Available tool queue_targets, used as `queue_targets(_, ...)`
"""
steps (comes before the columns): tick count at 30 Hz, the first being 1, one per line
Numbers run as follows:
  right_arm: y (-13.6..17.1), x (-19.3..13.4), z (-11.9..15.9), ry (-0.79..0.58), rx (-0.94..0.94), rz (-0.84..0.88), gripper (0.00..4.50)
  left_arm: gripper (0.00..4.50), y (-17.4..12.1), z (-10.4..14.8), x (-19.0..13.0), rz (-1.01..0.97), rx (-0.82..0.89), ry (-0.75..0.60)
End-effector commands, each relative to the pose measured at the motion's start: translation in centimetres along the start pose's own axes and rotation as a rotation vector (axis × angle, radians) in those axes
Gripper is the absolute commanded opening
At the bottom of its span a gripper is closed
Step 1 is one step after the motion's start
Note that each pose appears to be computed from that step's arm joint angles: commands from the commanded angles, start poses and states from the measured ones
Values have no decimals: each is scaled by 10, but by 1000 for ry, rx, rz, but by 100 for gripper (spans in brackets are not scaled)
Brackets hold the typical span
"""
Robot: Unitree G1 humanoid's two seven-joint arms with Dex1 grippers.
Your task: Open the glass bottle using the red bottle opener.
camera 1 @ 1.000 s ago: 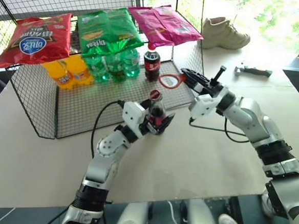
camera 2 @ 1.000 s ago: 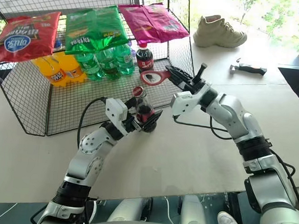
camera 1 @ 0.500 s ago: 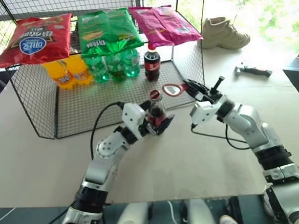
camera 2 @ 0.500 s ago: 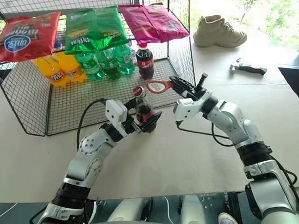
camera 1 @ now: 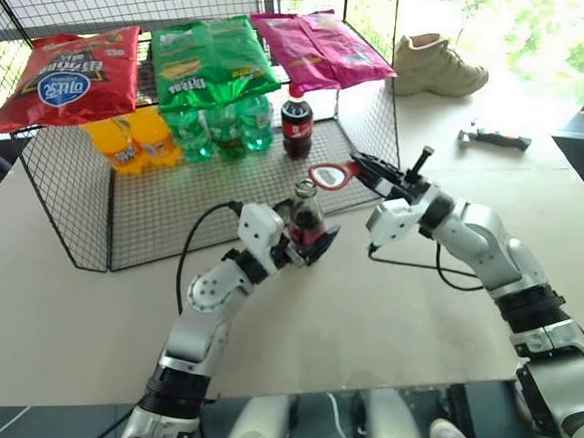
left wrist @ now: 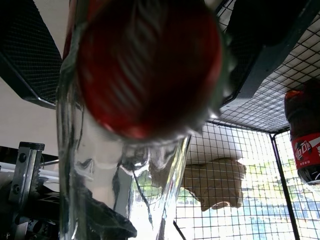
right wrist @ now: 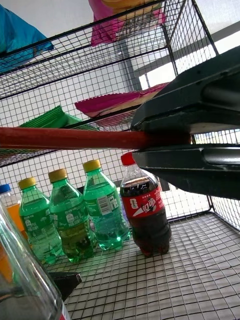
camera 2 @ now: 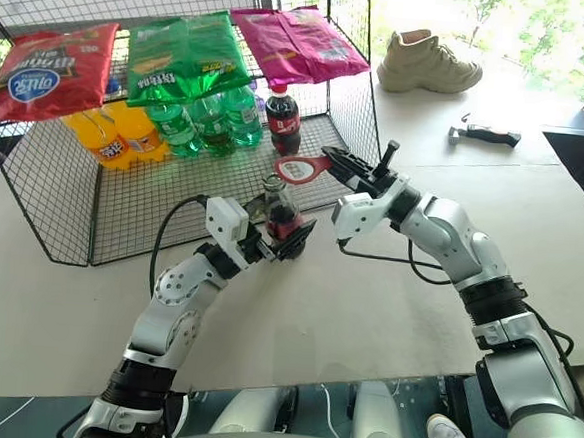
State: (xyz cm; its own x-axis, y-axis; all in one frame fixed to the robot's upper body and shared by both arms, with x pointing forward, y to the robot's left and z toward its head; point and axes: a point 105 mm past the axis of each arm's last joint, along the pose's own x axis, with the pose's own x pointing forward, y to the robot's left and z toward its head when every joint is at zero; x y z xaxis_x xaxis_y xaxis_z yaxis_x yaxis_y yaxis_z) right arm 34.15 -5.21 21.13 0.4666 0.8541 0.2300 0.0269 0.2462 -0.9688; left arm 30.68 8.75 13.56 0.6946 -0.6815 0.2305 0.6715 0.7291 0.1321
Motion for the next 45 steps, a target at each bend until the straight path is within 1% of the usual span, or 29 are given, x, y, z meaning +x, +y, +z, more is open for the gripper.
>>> queue_targets(1,-21,3,7,-32,-31,-66,0,444,-4,12,0,-13,27,-38)
queue_targets(12,-21,-6,-3,15,-1,-76,0,444,0,11,-16,9,32,-17)
queue_targets(18,-26,-16,-12,68,47,-107,0,444,3,10,-29,23,46,12)
queue_targets(22,-31,-30,-25,145,106,-150,0,444,13,12,-45,69,69,44)
queue_targets(26,-29,-44,-31,205,164,-164,0,444,16,15,-58,94,80,64)
queue_targets(31,-20,-58,-32,265,269,-180,0,444,19,17,-72,132,92,86)
queue_targets(37,-12,-64,-29,295,360,-175,0,444,15,19,-79,138,89,97)
queue_targets(41,-4,-67,-26,309,474,-169,0,444,15,19,-85,146,91,112)
queue_targets(44,11,-69,-22,321,683,-137,0,444,17,19,-89,162,92,123)
queue_targets(45,17,-71,-20,328,780,-128,0,444,20,19,-92,179,87,128)
